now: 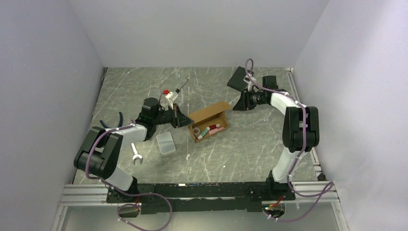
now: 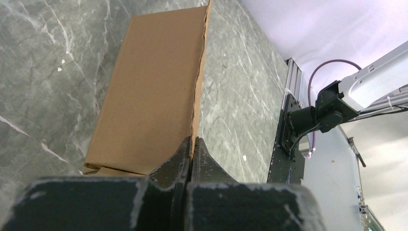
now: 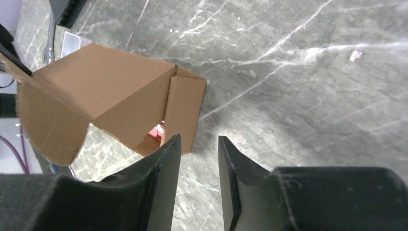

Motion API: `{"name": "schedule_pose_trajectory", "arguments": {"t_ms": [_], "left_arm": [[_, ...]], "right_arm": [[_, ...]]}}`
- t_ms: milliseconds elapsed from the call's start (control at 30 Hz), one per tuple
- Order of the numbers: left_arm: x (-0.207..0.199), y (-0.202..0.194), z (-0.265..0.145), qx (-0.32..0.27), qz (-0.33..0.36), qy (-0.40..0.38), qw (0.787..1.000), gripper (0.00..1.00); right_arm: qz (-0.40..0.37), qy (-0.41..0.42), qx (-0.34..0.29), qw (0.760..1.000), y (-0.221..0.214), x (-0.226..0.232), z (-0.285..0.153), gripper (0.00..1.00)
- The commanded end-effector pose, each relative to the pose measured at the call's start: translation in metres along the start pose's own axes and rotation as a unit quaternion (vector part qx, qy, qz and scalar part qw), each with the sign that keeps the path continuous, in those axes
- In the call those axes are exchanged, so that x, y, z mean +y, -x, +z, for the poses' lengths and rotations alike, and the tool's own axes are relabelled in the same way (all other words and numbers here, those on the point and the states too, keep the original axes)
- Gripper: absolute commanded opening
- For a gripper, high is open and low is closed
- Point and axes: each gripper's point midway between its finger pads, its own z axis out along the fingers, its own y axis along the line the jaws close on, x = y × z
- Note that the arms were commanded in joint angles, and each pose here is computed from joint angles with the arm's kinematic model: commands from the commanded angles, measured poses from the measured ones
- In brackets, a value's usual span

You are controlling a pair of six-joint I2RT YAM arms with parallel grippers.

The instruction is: Fold the paper box

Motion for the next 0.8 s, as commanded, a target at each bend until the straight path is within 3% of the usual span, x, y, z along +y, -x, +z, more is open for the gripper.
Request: {"name": "schedule_pose_trajectory", "arguments": {"t_ms": [0, 300, 500, 767], "left_arm": [[-0.002, 0.0, -0.002, 0.014, 0.015, -0.005, 1.0, 0.0], [0.0, -0.014, 0.0, 0.052, -0.015, 0.003, 0.999, 0.01], [0.001, -0.03, 0.004, 0.081, -0.041, 0.019, 0.996, 0.23], [-0.005, -0.044, 0.009, 0.114, -0.065, 0.023, 0.991, 0.43]], "right_arm": [[-0.086, -0.022, -0.047, 0.995, 0.039, 0.015, -0.029, 0.39], [-0.198, 0.01, -0.106, 0.974, 0.064, 0.075, -0.067, 0.53], [-0.204, 0.03, -0.1, 0.973, 0.055, 0.089, -0.065, 0.57], [-0.211, 0.038, -0.053, 0.975, 0.035, 0.104, -0.032, 0.59]]}}
